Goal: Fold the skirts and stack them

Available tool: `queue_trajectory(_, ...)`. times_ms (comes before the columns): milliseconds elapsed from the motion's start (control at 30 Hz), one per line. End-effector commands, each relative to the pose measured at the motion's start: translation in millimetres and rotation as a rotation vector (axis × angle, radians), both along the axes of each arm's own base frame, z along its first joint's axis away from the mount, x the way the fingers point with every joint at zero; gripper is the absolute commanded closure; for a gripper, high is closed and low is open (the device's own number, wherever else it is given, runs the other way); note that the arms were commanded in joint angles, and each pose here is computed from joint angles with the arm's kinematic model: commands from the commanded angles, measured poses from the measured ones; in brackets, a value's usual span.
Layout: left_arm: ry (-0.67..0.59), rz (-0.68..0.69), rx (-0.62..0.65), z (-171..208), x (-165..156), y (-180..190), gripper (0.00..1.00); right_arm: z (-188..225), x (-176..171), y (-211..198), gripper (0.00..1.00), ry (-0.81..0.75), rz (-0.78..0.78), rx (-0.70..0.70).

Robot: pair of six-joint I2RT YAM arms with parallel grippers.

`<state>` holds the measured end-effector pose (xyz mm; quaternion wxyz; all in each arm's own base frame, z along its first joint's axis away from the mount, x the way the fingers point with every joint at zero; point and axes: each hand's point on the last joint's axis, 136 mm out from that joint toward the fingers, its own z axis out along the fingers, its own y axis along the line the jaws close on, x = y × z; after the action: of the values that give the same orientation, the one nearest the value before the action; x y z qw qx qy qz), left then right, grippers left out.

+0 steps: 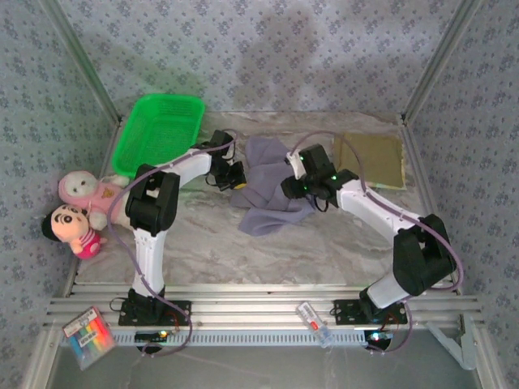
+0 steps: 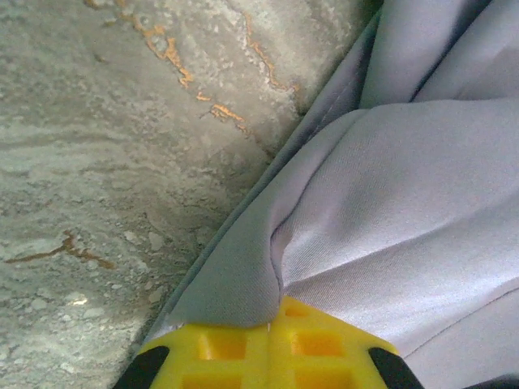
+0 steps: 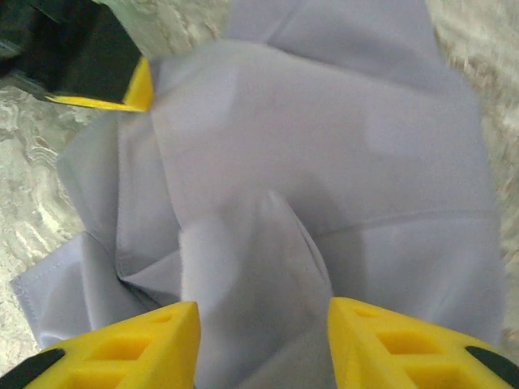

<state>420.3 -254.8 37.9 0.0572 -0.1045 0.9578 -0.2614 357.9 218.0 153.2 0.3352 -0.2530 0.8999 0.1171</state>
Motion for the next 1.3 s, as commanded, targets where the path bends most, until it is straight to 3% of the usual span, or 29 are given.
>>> queue_trajectory(0, -0.006, 0.007, 0.01, 9, 3, 2, 1.0, -10, -7, -8, 0.47, 0.085, 0.08, -0.166)
queue_trajectory(333, -0.014, 0.009, 0.014, 12, 4, 6, 1.0, -31, -13, 9, 0.31, 0.298, 0.324, -0.255)
queue_trajectory(600, -0.035, 0.024, 0.009, 19, 11, 11, 1.0, -62, 25, 4, 0.3, 0.293, 0.248, -0.397)
queue_trajectory(667, -0.068, 0.045, 0.006, 31, 21, 19, 1.0, -67, 30, 11, 0.39, 0.283, 0.247, -0.381)
queue_trajectory(800, -0.19, 0.096, -0.018, 79, 50, 41, 1.0, -37, 43, 18, 0.94, 0.191, 0.212, -0.304)
queue_trajectory(833, -0.233, 0.104, -0.026, 97, 57, 45, 1.0, -21, 48, 18, 1.0, 0.135, 0.192, -0.278)
queue_trajectory(1033, -0.448, 0.098, -0.069, 196, 67, 52, 1.0, 88, 59, 9, 1.0, -0.163, 0.056, 0.007)
queue_trajectory(1267, -0.594, 0.077, -0.221, 290, 52, 41, 1.0, 168, 42, 2, 1.0, -0.396, 0.039, 0.202)
